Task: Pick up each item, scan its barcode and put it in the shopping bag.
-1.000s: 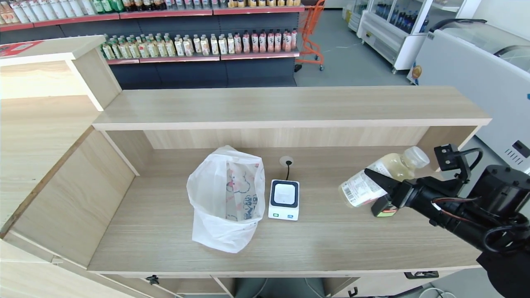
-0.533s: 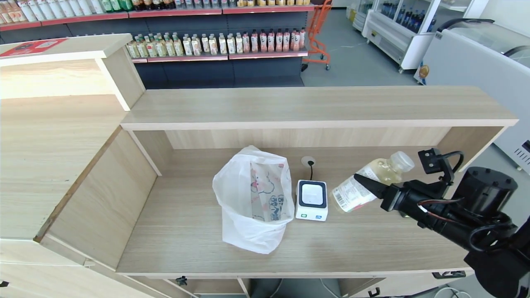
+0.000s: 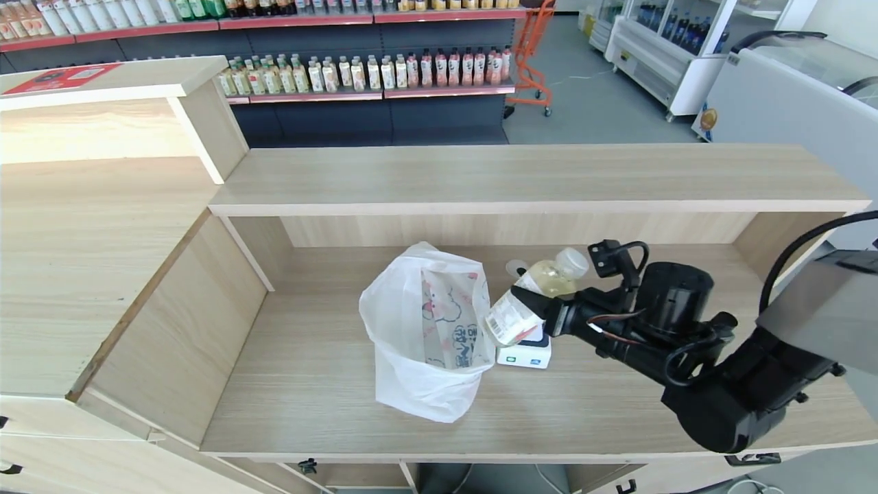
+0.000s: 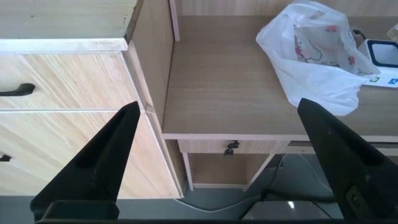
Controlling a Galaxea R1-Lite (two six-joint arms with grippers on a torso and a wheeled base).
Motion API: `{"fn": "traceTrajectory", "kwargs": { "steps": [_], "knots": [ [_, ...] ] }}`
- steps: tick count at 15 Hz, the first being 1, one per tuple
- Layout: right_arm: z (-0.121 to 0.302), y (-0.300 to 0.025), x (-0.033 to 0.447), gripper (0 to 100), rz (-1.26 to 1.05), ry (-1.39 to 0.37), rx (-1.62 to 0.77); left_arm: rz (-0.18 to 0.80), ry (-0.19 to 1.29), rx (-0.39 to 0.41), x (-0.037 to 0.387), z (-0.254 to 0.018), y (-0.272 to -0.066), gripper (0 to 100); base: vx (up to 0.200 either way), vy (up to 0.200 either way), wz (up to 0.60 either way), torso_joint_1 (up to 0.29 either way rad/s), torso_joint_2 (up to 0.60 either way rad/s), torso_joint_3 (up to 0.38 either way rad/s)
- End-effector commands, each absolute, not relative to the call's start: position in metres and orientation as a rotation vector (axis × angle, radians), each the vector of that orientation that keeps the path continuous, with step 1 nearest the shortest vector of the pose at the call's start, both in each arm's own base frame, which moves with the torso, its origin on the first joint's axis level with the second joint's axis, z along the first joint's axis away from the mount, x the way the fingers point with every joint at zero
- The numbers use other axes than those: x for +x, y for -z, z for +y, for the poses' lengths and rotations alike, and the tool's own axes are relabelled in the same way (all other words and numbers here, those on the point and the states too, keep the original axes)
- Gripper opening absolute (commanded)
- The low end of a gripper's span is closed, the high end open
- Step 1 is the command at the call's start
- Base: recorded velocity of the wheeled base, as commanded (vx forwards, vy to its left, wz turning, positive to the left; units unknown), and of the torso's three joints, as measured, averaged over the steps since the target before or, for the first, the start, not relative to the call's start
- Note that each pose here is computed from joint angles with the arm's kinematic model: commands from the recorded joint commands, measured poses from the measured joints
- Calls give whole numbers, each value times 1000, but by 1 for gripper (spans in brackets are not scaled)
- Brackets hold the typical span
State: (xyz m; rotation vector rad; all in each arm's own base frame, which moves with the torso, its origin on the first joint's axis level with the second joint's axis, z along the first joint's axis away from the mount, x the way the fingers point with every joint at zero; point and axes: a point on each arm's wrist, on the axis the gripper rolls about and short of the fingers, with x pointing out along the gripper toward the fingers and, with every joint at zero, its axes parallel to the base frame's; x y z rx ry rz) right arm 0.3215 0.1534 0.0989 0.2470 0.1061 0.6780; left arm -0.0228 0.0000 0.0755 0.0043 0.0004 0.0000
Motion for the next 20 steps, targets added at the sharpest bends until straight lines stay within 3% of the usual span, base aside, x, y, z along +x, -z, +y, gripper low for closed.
{"fn": "traceTrajectory", "kwargs": {
  "steps": [1, 5, 10, 13, 17, 18, 20],
  "knots": [
    [186, -69, 335, 0, 168, -718, 232, 0, 0, 5, -23, 0, -75, 100, 0, 0, 0, 0, 0, 0],
    [221, -41, 356, 0, 197, -720, 136, 0, 0, 5, -23, 0, -75, 100, 0, 0, 0, 0, 0, 0],
    [274, -35, 394, 0, 126, -691, -1, 0, 0, 5, -23, 0, -75, 100, 0, 0, 0, 0, 0, 0],
    [279, -14, 394, 0, 93, -708, -204, 0, 0, 5, -23, 0, -75, 100, 0, 0, 0, 0, 0, 0],
    [284, 0, 390, 0, 85, -724, -231, 0, 0, 3, -23, 0, -75, 100, 0, 0, 0, 0, 0, 0],
    [284, 0, 390, 100, 84, -724, -229, 0, 0, 3, -23, 0, -75, 100, 0, 0, 0, 0, 0, 0],
    [284, -6, 390, 100, 83, -721, -198, 0, 0, 5, -23, 0, -75, 100, 0, 0, 0, 0, 0, 0]
  ]
}}
